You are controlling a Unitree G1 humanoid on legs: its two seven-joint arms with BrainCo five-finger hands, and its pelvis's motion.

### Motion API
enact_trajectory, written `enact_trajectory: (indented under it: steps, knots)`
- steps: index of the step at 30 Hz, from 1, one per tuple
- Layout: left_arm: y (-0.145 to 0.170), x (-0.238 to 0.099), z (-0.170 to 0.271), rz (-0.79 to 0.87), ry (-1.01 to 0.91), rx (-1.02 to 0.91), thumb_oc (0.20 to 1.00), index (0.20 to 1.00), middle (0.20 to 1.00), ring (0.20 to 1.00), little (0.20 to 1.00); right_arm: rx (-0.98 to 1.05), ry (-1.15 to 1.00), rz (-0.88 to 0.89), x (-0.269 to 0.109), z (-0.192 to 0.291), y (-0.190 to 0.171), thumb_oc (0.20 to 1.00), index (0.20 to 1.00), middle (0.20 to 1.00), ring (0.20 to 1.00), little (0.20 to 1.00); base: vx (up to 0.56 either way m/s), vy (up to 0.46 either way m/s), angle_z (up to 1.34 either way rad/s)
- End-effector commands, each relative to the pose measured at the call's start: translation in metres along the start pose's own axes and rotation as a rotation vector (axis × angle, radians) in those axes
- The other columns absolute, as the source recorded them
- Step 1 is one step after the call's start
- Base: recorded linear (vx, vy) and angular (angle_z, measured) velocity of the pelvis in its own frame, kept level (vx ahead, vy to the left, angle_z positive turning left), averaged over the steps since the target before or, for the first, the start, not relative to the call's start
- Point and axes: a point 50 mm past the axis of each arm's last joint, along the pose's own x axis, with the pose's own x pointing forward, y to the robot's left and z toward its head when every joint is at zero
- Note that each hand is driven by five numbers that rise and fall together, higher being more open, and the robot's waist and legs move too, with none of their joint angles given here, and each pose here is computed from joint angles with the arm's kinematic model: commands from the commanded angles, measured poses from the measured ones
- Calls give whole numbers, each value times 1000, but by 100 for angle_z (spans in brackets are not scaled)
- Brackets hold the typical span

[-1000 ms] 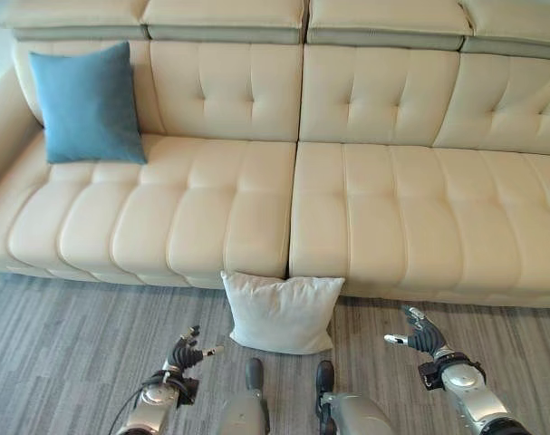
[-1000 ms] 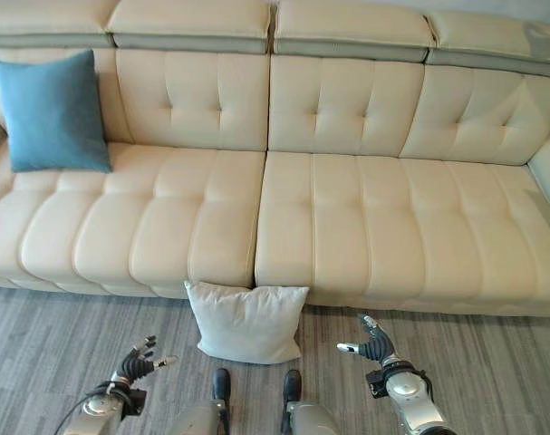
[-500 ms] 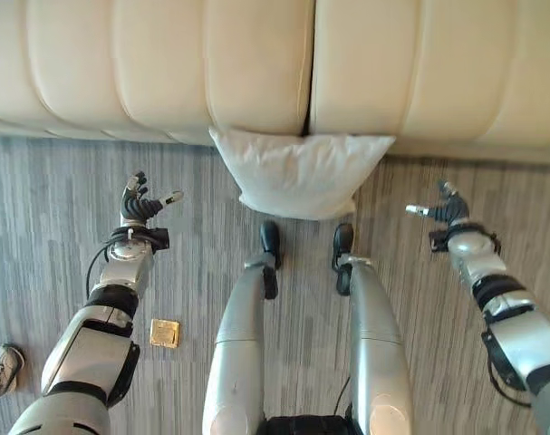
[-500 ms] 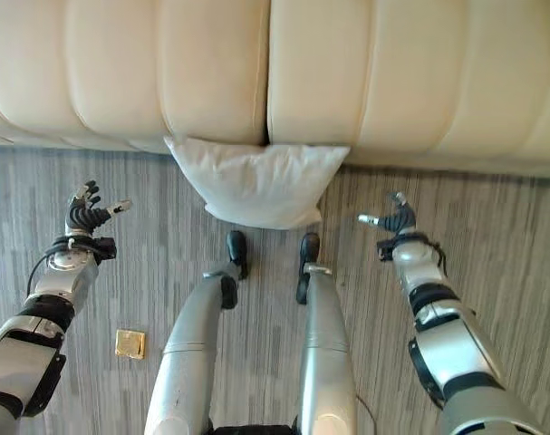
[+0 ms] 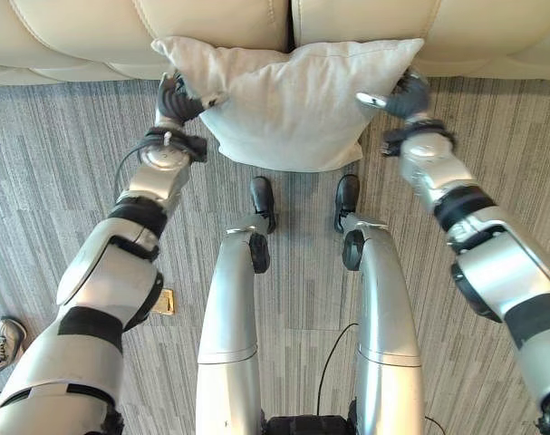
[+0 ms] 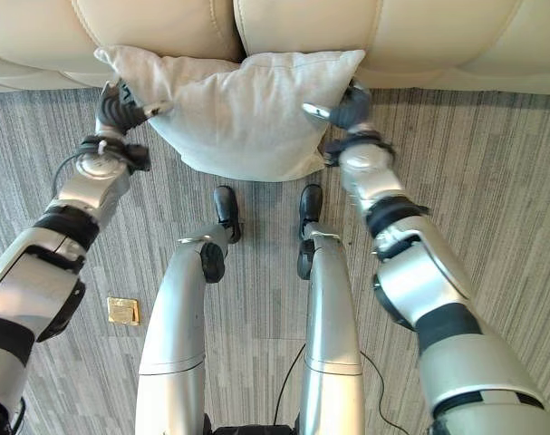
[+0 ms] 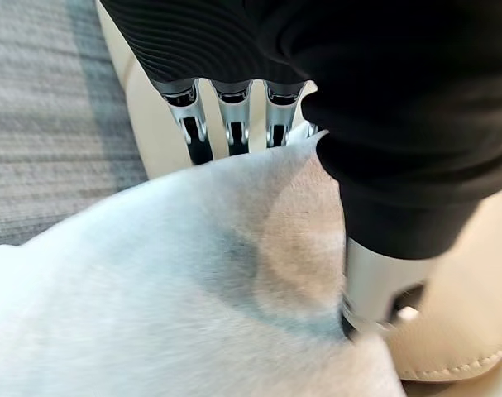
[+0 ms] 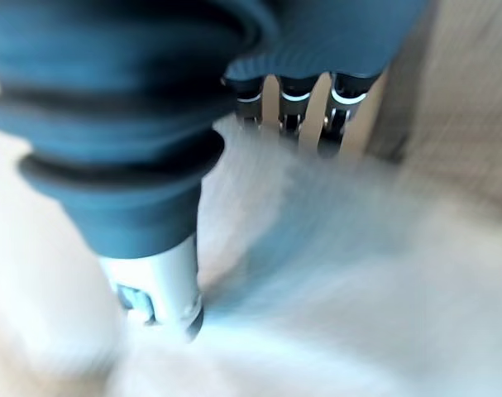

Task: Pick up all the scattered cushions and arrange them neatly on the sofa.

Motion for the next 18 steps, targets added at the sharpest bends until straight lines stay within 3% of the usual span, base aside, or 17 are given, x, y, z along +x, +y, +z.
enact_trajectory:
  steps: [1,6,10,18]
  knots:
    - [-21,-6,20,-51,-149,-68,200,200,200,200,200,134,-123,105,-11,15,31,200,200,200,200,200,-13,-35,11]
    - [-43,-32,22,-117,-260,-135,200,200,200,200,200,190,-165,186,-36,-3,40,200,200,200,200,200,-42,16,11]
    - [-54,-73,-10,-162,-225,-248,200,200,200,200,200,160,-159,244,-70,-36,36,200,200,200,200,200,-70,48,-5]
    - [-41,-144,-61,-205,-112,-280,200,200,200,200,200,220,-99,312,-145,-81,22,200,200,200,200,200,96,8,-7]
